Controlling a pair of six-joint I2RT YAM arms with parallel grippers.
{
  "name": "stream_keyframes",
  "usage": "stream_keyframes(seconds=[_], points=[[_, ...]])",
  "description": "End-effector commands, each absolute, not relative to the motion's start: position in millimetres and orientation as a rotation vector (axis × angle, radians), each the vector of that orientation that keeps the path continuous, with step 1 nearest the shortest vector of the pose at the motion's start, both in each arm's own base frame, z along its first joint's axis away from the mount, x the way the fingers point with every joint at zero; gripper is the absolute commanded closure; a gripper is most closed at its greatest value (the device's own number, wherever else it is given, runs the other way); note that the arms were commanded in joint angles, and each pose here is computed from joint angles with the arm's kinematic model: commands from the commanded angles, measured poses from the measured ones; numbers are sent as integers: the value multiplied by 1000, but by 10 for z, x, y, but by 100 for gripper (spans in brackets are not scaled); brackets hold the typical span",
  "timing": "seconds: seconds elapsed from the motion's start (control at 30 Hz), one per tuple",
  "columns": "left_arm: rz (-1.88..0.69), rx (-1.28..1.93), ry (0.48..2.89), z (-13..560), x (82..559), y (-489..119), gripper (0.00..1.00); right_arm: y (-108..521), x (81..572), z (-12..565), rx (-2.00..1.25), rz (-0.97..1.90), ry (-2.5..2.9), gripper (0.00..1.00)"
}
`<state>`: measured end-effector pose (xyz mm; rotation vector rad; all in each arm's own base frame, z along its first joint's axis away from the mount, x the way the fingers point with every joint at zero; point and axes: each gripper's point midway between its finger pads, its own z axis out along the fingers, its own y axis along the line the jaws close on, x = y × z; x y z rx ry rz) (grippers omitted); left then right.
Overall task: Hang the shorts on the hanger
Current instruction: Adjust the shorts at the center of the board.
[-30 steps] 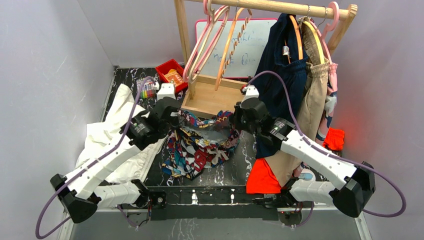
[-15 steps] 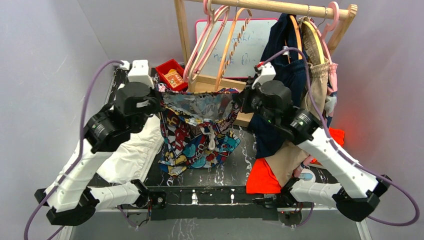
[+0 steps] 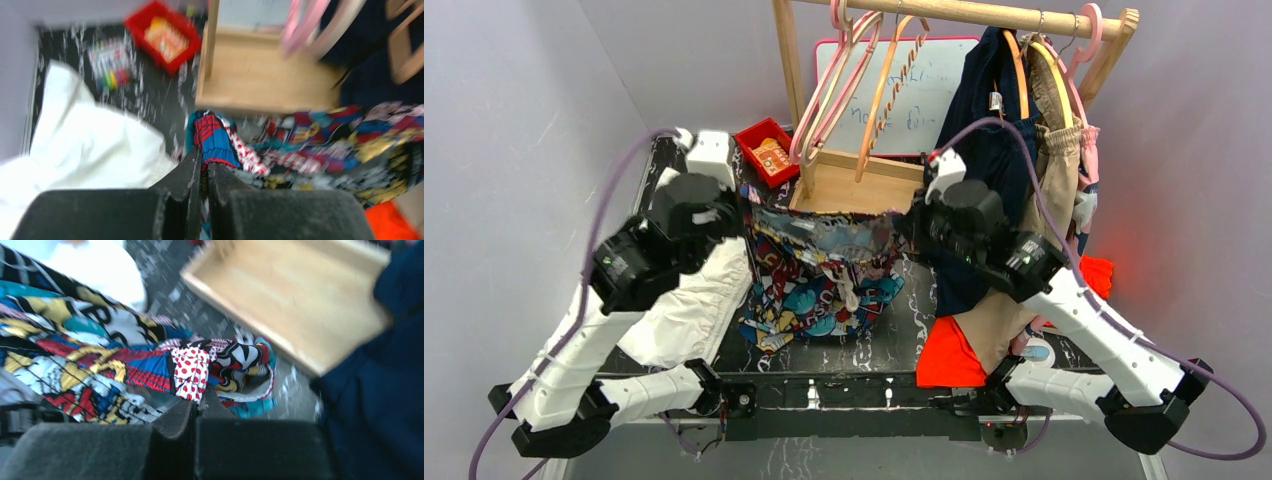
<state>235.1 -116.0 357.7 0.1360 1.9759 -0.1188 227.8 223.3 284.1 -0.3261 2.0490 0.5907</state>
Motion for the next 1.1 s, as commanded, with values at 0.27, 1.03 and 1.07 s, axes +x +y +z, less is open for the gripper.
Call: stream_keyframes(seconds=[0.27, 1.03, 1.07], points=[[-550, 92, 1278, 6056, 1596, -754, 100, 2254, 1459, 5745, -533, 1079, 1238, 100], [-236, 30, 1605, 4564, 2181, -817, 100, 2287, 1982, 4114, -390, 882, 1638, 100], [-224, 31, 1639, 4400, 2198, -834, 100, 2286, 1982, 3924, -393, 870, 1682, 100]])
